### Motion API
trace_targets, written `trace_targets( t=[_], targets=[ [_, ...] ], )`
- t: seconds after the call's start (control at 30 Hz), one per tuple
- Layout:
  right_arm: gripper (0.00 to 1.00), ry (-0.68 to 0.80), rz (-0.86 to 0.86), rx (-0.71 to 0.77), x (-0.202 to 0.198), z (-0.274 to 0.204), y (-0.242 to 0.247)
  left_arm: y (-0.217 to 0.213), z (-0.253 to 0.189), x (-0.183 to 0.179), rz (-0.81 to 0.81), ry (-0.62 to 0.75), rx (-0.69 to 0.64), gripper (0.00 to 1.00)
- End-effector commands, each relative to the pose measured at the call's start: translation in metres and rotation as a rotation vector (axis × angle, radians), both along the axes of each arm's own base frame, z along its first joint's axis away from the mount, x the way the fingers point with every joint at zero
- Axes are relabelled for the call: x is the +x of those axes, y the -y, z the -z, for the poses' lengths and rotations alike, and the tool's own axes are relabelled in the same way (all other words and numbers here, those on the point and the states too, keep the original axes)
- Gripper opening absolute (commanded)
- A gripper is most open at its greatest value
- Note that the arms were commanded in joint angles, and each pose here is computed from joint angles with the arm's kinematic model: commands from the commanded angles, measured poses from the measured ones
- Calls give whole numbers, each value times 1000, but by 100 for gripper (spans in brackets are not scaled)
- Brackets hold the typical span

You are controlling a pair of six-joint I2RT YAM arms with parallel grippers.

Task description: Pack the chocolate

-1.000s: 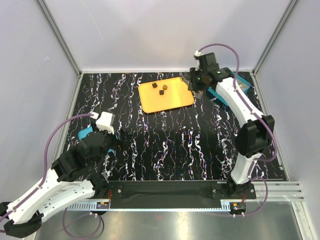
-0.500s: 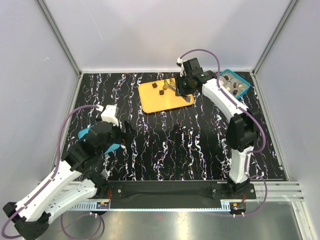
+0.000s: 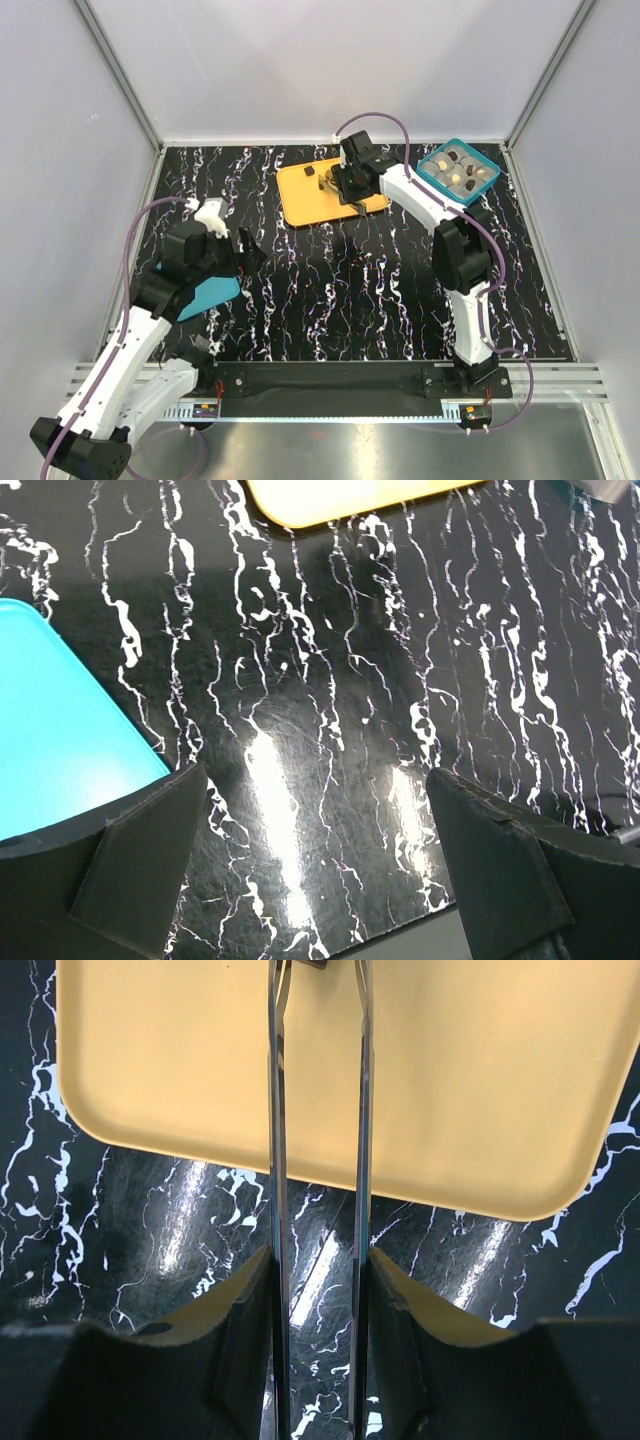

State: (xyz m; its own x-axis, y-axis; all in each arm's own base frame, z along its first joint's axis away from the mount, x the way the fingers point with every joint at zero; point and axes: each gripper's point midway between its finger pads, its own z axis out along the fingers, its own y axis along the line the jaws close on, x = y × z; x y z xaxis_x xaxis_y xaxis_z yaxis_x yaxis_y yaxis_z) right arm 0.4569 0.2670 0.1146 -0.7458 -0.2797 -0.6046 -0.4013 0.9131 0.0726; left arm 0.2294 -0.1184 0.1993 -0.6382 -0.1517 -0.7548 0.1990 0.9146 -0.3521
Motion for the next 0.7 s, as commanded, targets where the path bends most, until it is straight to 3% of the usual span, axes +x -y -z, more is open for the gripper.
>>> trace_targets(
  t=[0.0, 0.67],
  targets=[
    [46, 120, 23, -3, 21, -28, -5, 6, -19, 0, 50, 79, -31, 99],
    [47, 17, -4, 19, 3, 3, -32, 0, -12, -5, 35, 129, -17, 99]
  ],
)
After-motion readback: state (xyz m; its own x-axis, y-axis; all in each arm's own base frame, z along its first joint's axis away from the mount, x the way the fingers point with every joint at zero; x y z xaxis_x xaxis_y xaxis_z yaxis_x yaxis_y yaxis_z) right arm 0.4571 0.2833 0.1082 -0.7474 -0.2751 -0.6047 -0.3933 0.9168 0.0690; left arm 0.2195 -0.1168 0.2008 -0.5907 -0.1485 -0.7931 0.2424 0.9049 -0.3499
